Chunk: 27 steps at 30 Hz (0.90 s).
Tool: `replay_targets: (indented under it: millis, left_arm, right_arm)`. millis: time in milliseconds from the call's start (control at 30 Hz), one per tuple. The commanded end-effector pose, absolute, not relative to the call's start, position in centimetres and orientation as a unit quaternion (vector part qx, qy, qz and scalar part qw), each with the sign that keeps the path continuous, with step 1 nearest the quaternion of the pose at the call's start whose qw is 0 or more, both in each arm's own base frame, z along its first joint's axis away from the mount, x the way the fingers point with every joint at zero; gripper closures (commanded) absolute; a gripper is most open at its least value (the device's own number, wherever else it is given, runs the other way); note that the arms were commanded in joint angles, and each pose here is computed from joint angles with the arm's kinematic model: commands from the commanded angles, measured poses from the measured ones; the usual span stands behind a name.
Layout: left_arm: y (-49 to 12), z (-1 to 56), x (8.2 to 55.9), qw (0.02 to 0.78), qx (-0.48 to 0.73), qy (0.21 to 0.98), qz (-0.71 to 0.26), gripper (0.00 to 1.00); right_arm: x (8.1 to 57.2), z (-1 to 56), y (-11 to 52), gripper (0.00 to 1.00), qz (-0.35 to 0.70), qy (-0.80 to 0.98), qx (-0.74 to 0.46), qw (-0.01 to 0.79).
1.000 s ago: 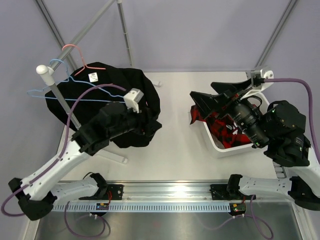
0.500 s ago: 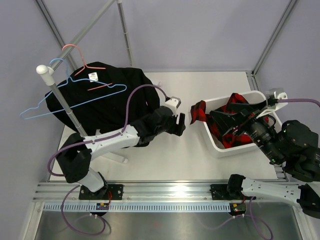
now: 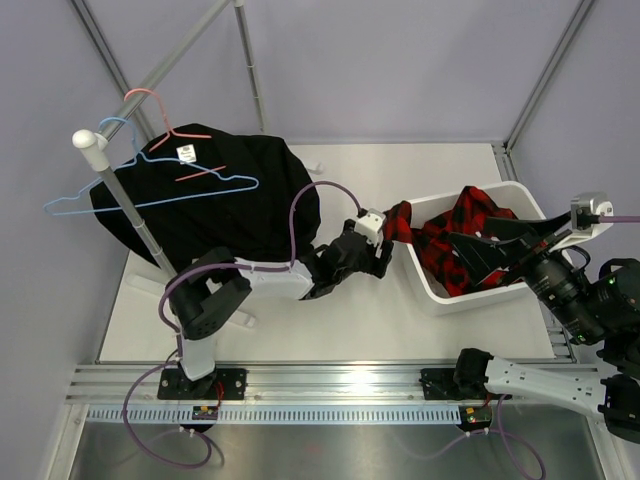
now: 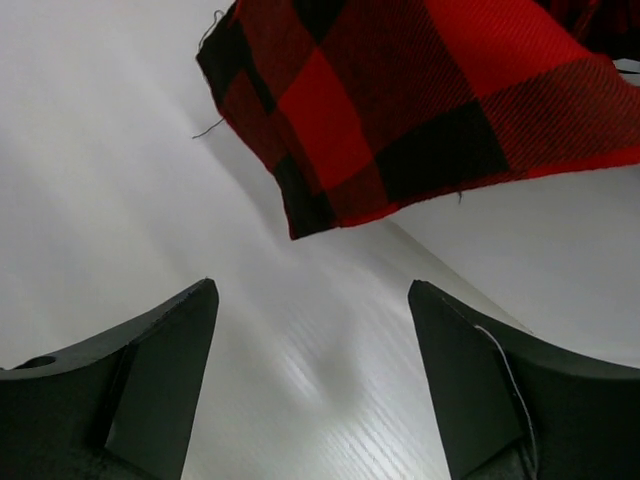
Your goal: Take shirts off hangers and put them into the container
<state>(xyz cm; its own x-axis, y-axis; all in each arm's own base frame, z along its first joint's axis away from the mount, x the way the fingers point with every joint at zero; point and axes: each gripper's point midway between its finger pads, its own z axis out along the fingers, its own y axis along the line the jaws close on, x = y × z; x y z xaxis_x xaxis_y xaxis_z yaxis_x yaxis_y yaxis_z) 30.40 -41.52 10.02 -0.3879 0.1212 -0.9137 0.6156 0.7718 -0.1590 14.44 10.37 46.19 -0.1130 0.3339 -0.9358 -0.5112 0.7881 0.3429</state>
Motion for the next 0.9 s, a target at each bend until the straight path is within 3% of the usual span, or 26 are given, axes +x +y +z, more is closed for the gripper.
replay_targets:
  millis: [0,200,267,300,333,367,667,867]
  left_arm:
    - [-44.8,15.1,32.7,0.566,0.227,0.739,-0.286,0.18]
    - [-46.7,15.3,34.8,0.563,0.223,0.738,-0.296,0.19]
    - [-46.5,14.9,35.6,0.559,0.212,0.745,-0.296,0.31]
    - [-46.3,15.2,36.3,0.560,0.204,0.745,-0.299,0.44]
    - [-46.2,15.2,36.5,0.560,0.196,0.747,-0.300,0.82]
    - [-45.8,15.2,37.0,0.564,0.186,0.749,-0.292,1.00]
    - [-41.3,15.3,36.8,0.565,0.142,0.775,-0.244,1.00]
    - [-43.0,23.3,37.0,0.592,0.184,0.746,-0.245,1.00]
  right_arm:
    - [14.5,45.7,9.7,0.00,0.310,0.680,-0.059,0.662]
    - [14.3,45.5,9.6,0.00,0.311,0.680,-0.063,0.661]
    - [14.3,45.4,9.6,0.01,0.311,0.681,-0.063,0.660]
    - [14.2,45.3,9.6,0.01,0.311,0.682,-0.066,0.659]
    - [14.2,45.2,9.7,0.01,0.311,0.683,-0.067,0.658]
    - [14.2,45.2,9.7,0.01,0.310,0.683,-0.067,0.658]
    - [14.0,45.5,9.1,0.01,0.317,0.673,-0.062,0.665]
    - [14.2,45.4,9.1,0.01,0.312,0.676,-0.058,0.665]
